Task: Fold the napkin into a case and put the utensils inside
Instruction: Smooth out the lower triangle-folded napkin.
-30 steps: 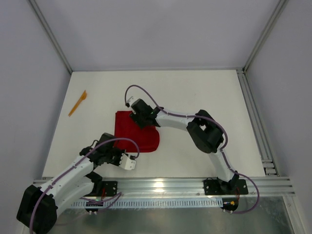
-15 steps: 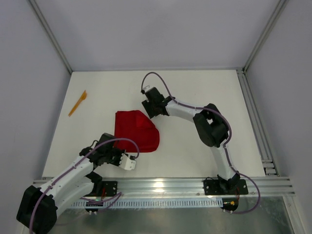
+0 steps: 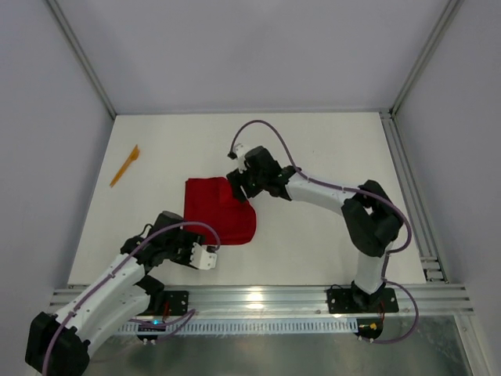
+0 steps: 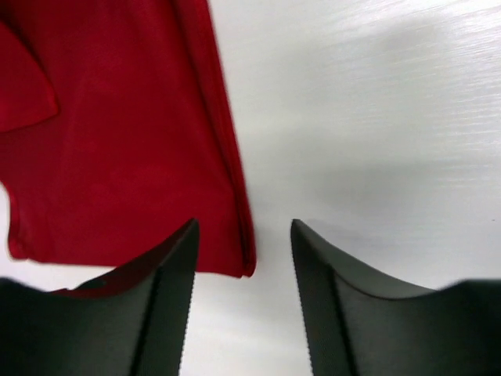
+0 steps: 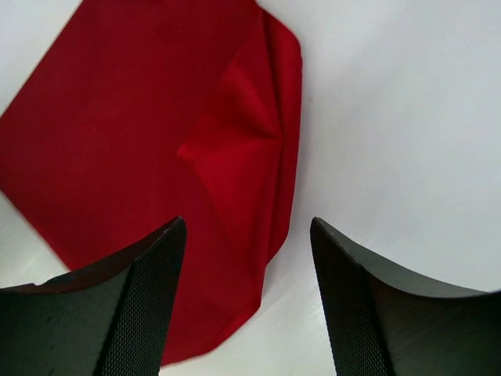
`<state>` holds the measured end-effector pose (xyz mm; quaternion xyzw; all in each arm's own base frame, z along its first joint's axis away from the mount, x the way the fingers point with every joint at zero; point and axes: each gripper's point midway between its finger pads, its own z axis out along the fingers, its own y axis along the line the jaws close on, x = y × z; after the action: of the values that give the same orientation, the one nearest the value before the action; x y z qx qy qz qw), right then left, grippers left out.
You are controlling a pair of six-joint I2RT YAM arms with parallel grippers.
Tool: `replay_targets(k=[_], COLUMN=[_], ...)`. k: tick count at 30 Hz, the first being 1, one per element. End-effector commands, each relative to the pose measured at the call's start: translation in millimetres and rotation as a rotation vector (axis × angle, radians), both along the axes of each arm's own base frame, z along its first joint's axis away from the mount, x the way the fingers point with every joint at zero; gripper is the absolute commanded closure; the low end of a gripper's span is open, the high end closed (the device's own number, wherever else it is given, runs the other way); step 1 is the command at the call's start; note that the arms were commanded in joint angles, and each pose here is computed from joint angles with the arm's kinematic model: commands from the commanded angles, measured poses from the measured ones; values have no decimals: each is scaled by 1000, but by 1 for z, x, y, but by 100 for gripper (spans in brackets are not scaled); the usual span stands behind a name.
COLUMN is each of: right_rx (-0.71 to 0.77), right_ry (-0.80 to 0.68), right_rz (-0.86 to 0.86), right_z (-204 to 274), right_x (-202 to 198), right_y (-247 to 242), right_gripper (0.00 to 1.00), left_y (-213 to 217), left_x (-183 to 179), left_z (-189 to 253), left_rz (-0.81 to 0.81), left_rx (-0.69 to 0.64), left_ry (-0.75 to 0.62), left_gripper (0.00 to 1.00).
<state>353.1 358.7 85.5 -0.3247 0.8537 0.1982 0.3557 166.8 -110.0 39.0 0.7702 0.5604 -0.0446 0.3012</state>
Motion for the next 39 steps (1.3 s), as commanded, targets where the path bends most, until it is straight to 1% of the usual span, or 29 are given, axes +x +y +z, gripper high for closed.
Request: replay_targets(k=[1, 2, 3, 4, 5, 7, 8, 10, 11, 12, 13, 14, 15, 17, 18, 21, 27, 29, 30, 31, 33, 34, 35, 36, 38, 39], right_rx=[208, 200, 207, 214, 225, 237, 236, 277, 296, 344, 352, 386, 396, 388, 360, 351, 331, 317, 315, 313, 308, 295, 291, 278, 262, 244], right_ry=[-121, -94, -81, -72, -58, -70, -89, -170, -209, -284, -286, -326, -337, -329, -291, -269, -298, -298, -295, -297, -312, -331, -352, -360, -470, -498], right_rz=[59, 60, 63, 76, 124, 205, 291, 366, 442, 473, 490, 517, 527, 546, 557, 569, 554, 549, 549, 551, 554, 556, 560, 566, 620, 652], right_z=[83, 75, 77, 77, 75, 73, 68, 77, 76, 90, 81, 93, 95, 98, 88, 87, 84, 81, 80, 79, 79, 77, 77, 71, 75, 66], right_x=[-15, -26, -34, -43, -62, -81, -100, -111, -129, -132, -141, -146, -147, -148, -150, -150, -148, -147, -147, -147, -147, -146, -145, -146, -145, -149], right_y=[-1, -10, -15, -19, -26, -31, -38, -40, -46, -44, -49, -49, -48, -46, -47, -45, -51, -52, -52, -53, -54, -56, -56, -59, -59, -61], right_gripper=[31, 31, 30, 30, 30, 29, 29, 28, 27, 26, 25, 24, 24, 24, 25, 26, 26, 26, 26, 26, 25, 23, 23, 23, 23, 22], left_y=[11, 16, 22, 25, 30, 32, 31, 34, 34, 36, 39, 40, 41, 42, 42, 46, 40, 38, 38, 35, 25, 23, 20, 17, 14, 10], left_x=[7, 8, 16, 18, 18, 17, 18, 19, 20, 21, 19, 19, 19, 21, 23, 27, 29, 39, 39, 40, 37, 36, 35, 36, 39, 42], left_z=[16, 14, 14, 11, 4, -5, -6, -12, -12, -14, -17, -18, -18, -15, -14, -14, -23, -22, -25, -24, -22, -20, -19, -15, -10, -3], left_rz=[51, 65, 91, 93, 75, 60, 61, 67, 62, 56, 43, 8, -1, -19, -27, -42, -92, -93, -95, -92, -103, -104, -108, -107, -65, -55], left_rx=[23, 40, 70, 83, 109, 128, 128, 158, 169, 185, 201, 217, 221, 231, 236, 257, 246, 244, 244, 232, 178, 163, 146, 125, 91, 69], left_ry=[-63, -74, -115, -118, -121, -92, -83, -50, -49, -48, -35, -49, -51, -65, -76, -81, -79, -117, -108, -103, -85, -80, -79, -89, -90, -94], left_gripper=[45, 41, 38, 37, 35, 33, 31, 30, 31, 31, 31, 31, 31, 31, 31, 34, 35, 43, 49, 60, 70, 82, 88, 100, 100, 100])
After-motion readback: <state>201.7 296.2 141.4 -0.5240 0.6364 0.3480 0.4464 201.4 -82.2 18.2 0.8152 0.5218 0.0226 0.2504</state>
